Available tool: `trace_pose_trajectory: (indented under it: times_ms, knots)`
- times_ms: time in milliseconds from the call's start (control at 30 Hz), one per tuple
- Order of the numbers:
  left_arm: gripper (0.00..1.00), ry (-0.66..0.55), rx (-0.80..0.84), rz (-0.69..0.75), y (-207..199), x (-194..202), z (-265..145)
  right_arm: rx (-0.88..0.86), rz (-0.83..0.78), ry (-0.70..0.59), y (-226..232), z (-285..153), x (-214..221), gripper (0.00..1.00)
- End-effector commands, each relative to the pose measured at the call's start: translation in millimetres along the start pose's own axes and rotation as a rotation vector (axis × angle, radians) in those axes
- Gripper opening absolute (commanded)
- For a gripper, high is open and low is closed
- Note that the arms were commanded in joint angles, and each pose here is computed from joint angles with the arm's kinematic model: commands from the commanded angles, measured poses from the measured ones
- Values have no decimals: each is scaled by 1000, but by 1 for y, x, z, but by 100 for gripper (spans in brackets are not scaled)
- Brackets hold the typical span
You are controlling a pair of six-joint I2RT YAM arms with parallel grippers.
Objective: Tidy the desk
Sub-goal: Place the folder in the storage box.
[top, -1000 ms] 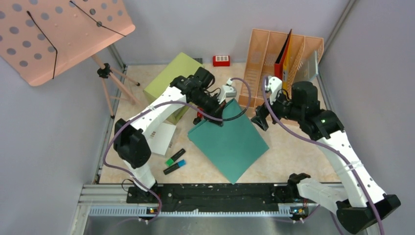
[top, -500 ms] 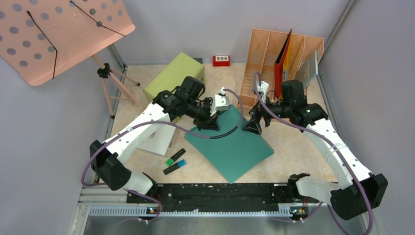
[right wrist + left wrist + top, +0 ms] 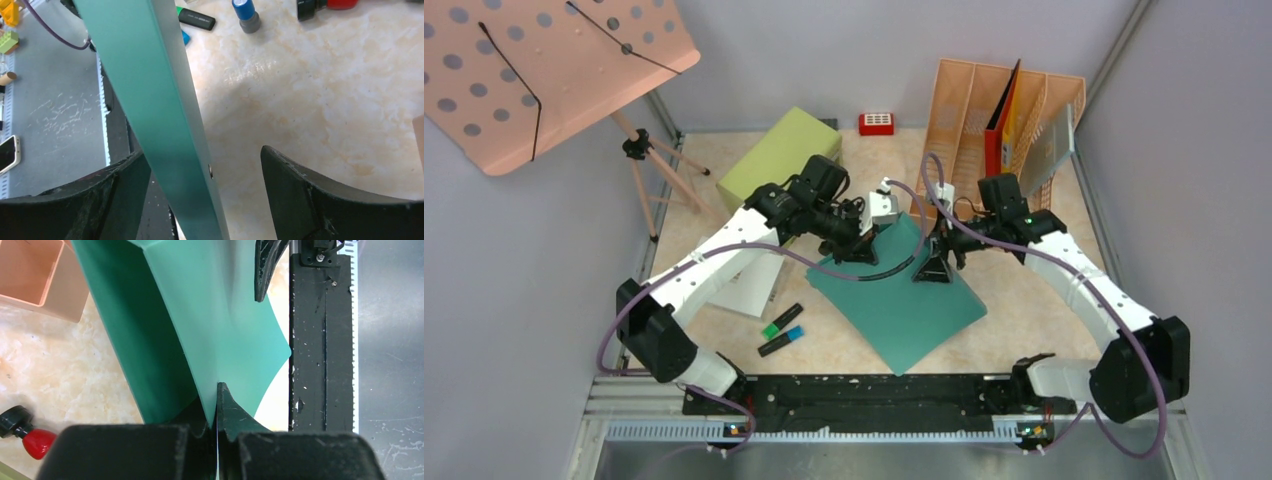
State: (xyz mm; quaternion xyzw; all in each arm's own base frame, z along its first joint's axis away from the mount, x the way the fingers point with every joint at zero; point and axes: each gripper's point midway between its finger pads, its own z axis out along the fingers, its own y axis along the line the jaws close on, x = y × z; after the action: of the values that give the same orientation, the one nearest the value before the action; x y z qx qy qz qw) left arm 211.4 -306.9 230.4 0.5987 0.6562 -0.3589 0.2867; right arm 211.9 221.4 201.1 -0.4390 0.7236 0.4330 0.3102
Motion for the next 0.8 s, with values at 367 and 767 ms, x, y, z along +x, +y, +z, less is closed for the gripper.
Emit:
trace_pose_trajectory:
  times_ms: [367,767]
  knots:
    - [0,-23,-40,66,20,-27,-1,-97,-33,18,-2,6,0,8]
    - [56,-18,-248,38,47,-44,-37,72,-38,-2,-11,-24,-30,0]
